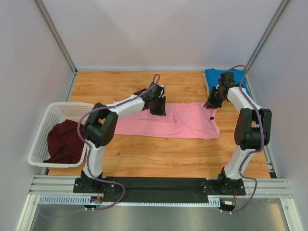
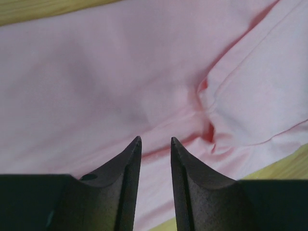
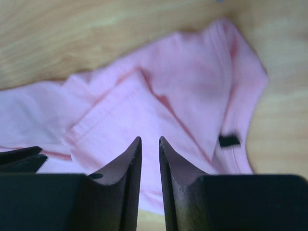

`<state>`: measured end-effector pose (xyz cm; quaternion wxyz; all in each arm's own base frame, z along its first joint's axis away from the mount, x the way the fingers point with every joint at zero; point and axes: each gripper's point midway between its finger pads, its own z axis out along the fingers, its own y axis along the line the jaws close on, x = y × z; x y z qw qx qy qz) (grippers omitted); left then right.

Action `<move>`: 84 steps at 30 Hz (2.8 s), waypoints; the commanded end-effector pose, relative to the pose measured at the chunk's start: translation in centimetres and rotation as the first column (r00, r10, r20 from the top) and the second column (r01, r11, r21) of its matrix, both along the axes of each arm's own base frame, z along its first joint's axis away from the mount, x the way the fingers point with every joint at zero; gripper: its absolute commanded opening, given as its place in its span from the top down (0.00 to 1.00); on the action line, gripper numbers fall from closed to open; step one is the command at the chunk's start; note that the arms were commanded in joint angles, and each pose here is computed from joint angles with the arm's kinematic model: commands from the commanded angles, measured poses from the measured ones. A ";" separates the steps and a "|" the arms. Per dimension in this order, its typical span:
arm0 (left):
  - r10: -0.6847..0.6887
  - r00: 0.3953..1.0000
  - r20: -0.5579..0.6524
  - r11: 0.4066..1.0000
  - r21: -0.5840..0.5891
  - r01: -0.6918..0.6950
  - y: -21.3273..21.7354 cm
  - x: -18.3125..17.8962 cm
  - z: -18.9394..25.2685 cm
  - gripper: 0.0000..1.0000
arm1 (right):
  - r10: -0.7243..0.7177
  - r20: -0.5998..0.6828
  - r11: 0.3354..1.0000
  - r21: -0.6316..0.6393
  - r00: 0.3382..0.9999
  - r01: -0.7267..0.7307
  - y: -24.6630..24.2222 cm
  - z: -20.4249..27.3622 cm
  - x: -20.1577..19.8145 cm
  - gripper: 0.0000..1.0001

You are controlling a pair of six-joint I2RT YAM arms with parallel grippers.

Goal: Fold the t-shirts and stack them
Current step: Fold the tshirt

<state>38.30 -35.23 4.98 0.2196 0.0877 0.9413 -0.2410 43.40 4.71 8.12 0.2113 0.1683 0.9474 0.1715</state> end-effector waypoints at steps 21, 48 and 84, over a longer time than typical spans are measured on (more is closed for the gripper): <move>0.501 0.856 -0.125 0.810 0.414 -0.414 22.1 -9.3 -5.6 0.60 | -0.294 -0.209 0.900 -0.388 0.933 0.197 -5.9 -7.1 -13.9 0.80; 0.423 0.898 0.126 0.897 0.087 -0.434 19.7 -14.6 7.1 0.59 | -0.583 -0.061 0.806 -0.170 0.810 0.567 -0.6 0.3 -8.1 0.61; 0.340 0.936 0.087 0.889 0.293 -0.351 23.0 -13.6 4.1 0.45 | -0.244 0.007 0.969 -0.036 0.970 0.244 14.0 -7.4 12.3 0.62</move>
